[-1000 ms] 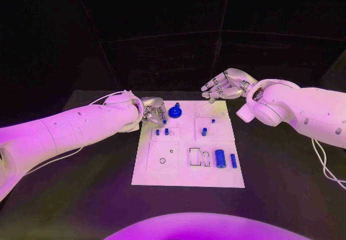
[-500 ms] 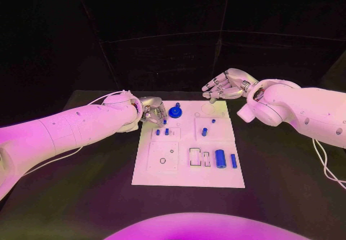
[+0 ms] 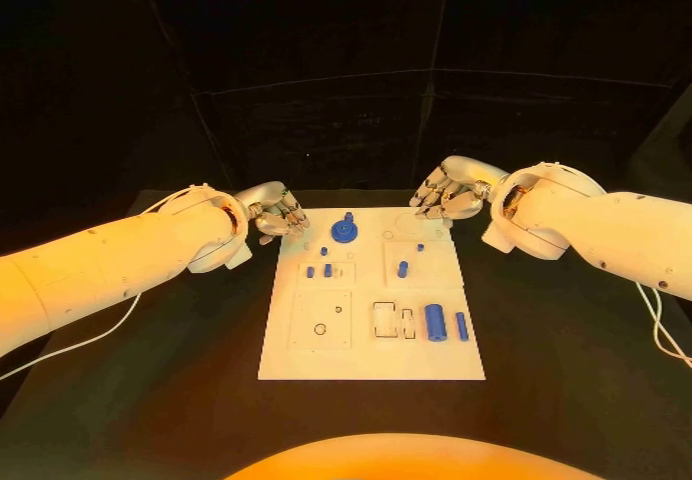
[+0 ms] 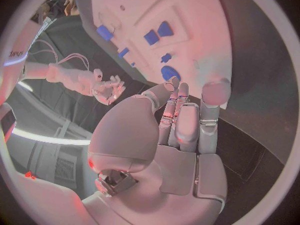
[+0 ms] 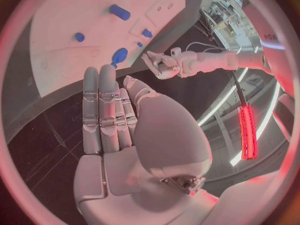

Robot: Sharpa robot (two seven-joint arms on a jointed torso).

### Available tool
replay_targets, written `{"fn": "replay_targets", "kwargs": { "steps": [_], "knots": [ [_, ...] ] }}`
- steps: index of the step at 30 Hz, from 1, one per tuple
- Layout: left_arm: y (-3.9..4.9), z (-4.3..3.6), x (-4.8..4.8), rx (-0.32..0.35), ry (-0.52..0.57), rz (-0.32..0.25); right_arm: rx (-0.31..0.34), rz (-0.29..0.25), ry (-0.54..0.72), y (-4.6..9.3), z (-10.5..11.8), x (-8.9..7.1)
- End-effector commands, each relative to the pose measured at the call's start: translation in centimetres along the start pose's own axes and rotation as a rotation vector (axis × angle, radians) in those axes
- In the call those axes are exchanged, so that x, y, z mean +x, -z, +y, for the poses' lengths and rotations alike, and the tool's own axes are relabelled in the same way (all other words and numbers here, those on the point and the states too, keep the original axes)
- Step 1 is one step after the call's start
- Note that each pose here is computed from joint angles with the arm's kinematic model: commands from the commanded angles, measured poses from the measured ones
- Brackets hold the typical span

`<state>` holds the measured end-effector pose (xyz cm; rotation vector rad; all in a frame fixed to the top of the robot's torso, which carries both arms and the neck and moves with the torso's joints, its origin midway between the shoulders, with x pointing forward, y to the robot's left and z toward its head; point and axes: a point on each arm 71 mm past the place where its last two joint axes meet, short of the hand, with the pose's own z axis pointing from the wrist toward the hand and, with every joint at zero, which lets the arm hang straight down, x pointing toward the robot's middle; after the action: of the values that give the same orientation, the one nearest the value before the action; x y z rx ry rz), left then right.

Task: Assemble the parts on the task board

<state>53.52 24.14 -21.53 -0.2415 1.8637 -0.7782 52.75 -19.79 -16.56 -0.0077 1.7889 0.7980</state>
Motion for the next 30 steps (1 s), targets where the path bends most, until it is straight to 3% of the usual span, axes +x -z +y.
{"fn": "replay_targets", "kwargs": {
  "steps": [1, 4, 10, 21, 30],
  "knots": [
    [0.55, -0.89, -1.03, 0.135, 0.425, -0.102, 0.023, 0.017, 0.353, 0.2, -0.1, 0.7],
    [1.00, -1.70, -1.05, 0.240, 0.549, -0.084, 0.031, 0.017, 0.436, 0.5, -0.5, 1.3],
    [1.70, -2.61, -1.30, 0.341, 0.760, -0.112, 0.031, 0.025, 0.516, 0.8, -0.7, 2.4],
    [2.72, -3.21, -1.25, 0.388, 0.858, -0.140, 0.031, 0.065, 0.509, 0.9, -1.1, 4.3],
    [2.82, -3.01, -1.35, 0.388, 0.862, -0.146, 0.029, 0.076, 0.477, 0.4, -1.2, 5.2]
  ]
}}
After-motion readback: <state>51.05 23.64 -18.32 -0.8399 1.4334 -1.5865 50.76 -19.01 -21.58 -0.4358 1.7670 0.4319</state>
